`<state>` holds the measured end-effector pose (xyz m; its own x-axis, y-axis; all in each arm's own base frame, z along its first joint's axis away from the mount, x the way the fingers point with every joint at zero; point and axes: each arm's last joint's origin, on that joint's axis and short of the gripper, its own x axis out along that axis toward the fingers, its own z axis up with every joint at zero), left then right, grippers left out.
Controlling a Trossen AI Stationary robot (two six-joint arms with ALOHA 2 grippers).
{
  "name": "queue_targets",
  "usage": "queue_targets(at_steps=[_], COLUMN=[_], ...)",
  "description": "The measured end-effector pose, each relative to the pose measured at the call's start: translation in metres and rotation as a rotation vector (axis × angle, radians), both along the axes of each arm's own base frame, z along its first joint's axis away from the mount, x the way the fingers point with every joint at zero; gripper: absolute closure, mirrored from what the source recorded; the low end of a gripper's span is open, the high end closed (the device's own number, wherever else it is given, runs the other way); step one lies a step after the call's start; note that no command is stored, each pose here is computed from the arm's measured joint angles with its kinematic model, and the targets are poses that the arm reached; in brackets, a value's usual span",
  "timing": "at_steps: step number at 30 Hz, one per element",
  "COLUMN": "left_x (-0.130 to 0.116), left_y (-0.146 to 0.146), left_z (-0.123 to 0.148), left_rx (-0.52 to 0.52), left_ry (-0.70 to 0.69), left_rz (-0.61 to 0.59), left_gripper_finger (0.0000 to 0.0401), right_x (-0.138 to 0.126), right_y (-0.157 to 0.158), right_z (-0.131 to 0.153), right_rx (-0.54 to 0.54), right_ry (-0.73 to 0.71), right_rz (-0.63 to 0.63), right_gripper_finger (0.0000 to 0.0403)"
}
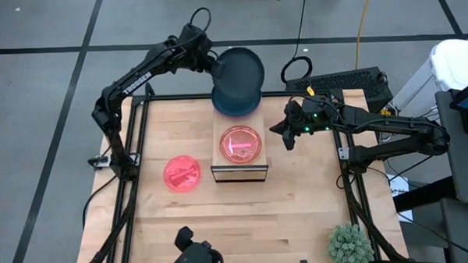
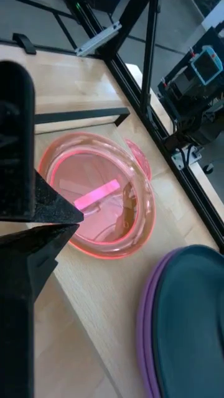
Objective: Place and stack plates onto a shelf
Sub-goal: Stack the dark green plate on top of the other green plate on the shelf
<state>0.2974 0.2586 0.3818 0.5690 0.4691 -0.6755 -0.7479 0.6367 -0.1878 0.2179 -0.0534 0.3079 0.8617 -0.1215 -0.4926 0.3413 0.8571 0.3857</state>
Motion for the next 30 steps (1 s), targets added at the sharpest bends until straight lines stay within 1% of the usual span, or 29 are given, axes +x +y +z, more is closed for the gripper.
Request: queue_targets(at_steps=[3,10,15,17,20,23,30], left_x=[-0.001,-0.001,0.002,0.004,0.003,0.004,0.004], left_y=[-0.001,-0.005,-0.004,-0.005,-0.006,-0.005,-0.005], left_z=[-0.003,-0.006,-0.019,-0.02,-0.022,-0.022,-0.022], left_rx=[-0.019,-0.065,-0.118,-0.116,-0.133,-0.129,-0.131], left_ry=[0.028,0.044,0.102,0.1,0.112,0.107,0.106], left_rz=[-0.018,-0.052,-0.081,-0.091,-0.093,-0.093,-0.09], left_gripper_finger=[0.0391,0.0391,0.0391,0.0391,0.038,0.0373,0.0367], right_x=[0.0,0.0,0.0,0.0,0.0,0.0,0.0], right_y=[-0.001,-0.001,-0.001,-0.001,-0.001,-0.001,-0.001], right_z=[0.0,0.0,0.0,0.0,0.0,0.0,0.0], right_rx=[-0.014,-0.017,-0.016,-0.017,-0.017,-0.017,-0.016], right_ry=[0.004,0.004,0.004,0.004,0.004,0.004,0.004], right_rz=[-0.017,-0.021,-0.021,-0.022,-0.022,-0.022,-0.022], right_gripper_finger=[0.0403,0.0403,0.0403,0.0403,0.0403,0.0403,0.0403])
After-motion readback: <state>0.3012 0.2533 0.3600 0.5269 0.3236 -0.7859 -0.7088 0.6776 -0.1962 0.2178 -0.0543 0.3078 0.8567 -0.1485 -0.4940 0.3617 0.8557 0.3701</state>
